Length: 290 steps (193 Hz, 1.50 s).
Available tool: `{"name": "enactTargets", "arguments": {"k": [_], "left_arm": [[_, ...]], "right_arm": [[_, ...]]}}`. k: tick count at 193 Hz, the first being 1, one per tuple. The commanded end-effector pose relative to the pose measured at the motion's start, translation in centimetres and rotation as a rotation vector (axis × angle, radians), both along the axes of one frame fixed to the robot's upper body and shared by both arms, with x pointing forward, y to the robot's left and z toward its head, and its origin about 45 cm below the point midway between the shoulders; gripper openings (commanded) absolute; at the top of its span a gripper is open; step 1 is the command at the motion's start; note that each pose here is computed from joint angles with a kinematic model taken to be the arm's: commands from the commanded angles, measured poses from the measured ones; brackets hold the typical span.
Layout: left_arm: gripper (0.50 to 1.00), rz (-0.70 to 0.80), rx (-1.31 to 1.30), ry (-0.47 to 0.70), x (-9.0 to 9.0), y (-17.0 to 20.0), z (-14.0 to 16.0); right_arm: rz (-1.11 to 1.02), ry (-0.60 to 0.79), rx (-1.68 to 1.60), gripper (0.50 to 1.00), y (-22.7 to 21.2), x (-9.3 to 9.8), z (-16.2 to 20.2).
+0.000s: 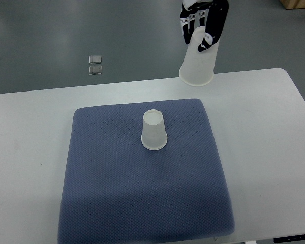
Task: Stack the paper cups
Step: 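Move the held cup over the inverted cup and lower it on top, then open the right hand fingers to release the stacked cup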
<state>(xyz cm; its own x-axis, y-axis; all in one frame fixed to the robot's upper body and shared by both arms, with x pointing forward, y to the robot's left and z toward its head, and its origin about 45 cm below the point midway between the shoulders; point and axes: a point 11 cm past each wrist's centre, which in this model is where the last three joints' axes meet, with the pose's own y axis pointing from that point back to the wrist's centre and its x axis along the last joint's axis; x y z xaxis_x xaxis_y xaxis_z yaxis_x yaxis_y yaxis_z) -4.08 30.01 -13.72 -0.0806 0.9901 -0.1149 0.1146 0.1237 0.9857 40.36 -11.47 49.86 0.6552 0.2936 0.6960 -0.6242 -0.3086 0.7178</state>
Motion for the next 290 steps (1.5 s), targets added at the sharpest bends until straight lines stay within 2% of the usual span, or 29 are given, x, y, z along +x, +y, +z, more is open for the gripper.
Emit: {"name": "enactTargets", "arguments": {"k": [1, 21, 51, 130, 158, 172, 290], "left_arm": [[1.0, -0.002, -0.002, -0.002, 0.1, 0.0, 0.0], [1.0, 0.0, 0.0, -0.001, 0.1, 0.0, 0.0], [1.0, 0.0, 0.0, -0.001, 0.1, 0.0, 0.0], [1.0, 0.0, 0.0, -0.001, 0.1, 0.0, 0.0], [1.0, 0.0, 0.0, -0.001, 0.1, 0.0, 0.0], [1.0, 0.0, 0.0, -0.001, 0.1, 0.0, 0.0], [1.0, 0.0, 0.001, -0.001, 0.1, 0.1, 0.0]], "right_arm": [[0.04, 0.02, 0.003, 0.605, 3.8, -0.8, -1.4], [0.087, 0.02, 0.001, 0.605, 7.1, -1.4, -2.6], [0.112, 0.033, -0.007, 0.605, 8.5, -1.5, -4.5], [0.088, 0.05, 0.017, 0.617, 8.1, -0.4, -7.6], [0.076, 0.055, 0.026, 0.639, 7.8, 0.0, -8.5], [0.068, 0.055, 0.037, 0.672, 7.6, 0.2, -9.1], [0.045, 0.069, 0.063, 0.69, 7.1, 0.7, -11.1]]}}
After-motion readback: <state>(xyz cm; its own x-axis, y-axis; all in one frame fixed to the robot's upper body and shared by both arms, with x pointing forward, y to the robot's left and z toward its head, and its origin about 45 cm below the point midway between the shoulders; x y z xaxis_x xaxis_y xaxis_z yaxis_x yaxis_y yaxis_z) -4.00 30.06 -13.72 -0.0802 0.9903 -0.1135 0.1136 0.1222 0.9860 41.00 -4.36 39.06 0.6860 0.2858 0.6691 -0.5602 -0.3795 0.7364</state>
